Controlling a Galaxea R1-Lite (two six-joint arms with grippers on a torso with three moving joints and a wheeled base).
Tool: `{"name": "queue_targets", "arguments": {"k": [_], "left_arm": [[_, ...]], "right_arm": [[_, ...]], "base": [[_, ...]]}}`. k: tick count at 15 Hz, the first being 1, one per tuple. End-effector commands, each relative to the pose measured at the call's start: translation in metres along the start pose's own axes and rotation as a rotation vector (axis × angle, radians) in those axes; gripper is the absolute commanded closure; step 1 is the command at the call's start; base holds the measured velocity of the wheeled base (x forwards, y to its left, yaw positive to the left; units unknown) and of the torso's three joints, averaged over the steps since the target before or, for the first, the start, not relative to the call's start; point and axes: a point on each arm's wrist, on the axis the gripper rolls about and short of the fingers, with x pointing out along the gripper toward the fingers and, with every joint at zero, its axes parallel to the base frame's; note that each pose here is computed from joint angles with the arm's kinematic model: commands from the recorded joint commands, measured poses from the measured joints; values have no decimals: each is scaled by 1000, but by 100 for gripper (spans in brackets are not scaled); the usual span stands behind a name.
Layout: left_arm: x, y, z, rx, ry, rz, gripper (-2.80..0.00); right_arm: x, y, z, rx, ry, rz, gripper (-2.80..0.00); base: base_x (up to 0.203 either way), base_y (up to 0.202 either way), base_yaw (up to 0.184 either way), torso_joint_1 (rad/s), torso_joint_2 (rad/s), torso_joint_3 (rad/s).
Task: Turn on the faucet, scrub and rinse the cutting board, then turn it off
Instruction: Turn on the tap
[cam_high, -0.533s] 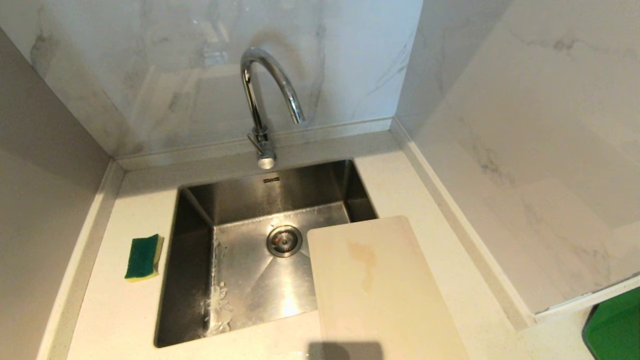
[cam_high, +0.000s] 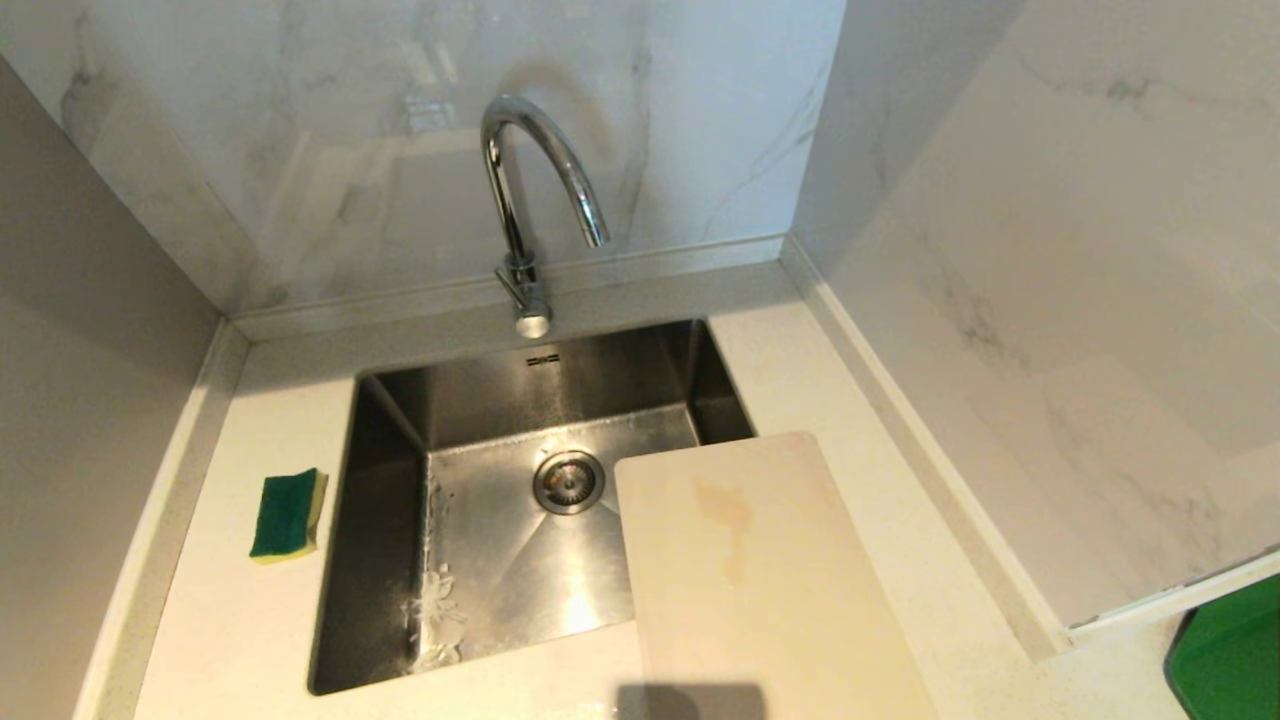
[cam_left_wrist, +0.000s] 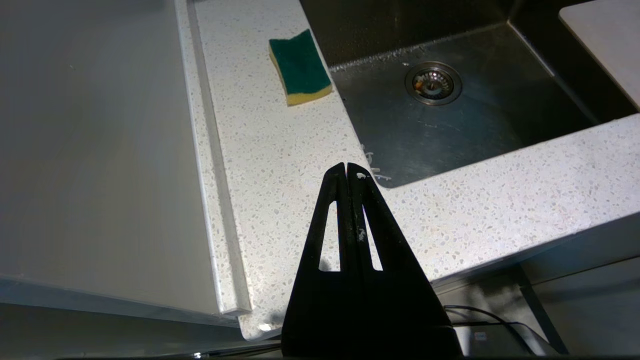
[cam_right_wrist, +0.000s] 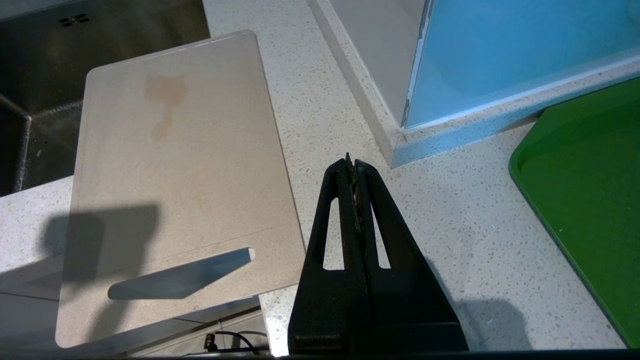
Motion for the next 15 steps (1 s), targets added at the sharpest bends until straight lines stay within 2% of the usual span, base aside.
{"name": "queue_targets", "arguments": {"k": [1, 6, 8, 10, 12, 15], "left_arm": [[0, 0, 0, 1, 0, 0, 0], [0, 0, 0, -1, 7, 0, 0], [0, 1, 0, -6, 5, 41, 0], [-1, 1, 3, 7, 6, 37, 0], [-4, 1, 15, 21, 4, 8, 0], [-4, 0, 35, 23, 17, -122, 0]], "right_arm": [[0, 0, 0, 1, 1, 1, 0], [0, 0, 0, 1, 0, 1, 0], [0, 0, 0, 1, 1, 1, 0], [0, 0, 0, 1, 0, 1, 0], [0, 0, 0, 1, 1, 1, 0], [0, 0, 0, 1, 1, 0, 0]], "base": [[0, 0, 0, 0, 0, 0], [0, 0, 0, 0, 0, 0], [0, 0, 0, 0, 0, 0], [0, 0, 0, 0, 0, 0], [0, 0, 0, 0, 0, 0], [0, 0, 0, 0, 0, 0]]}}
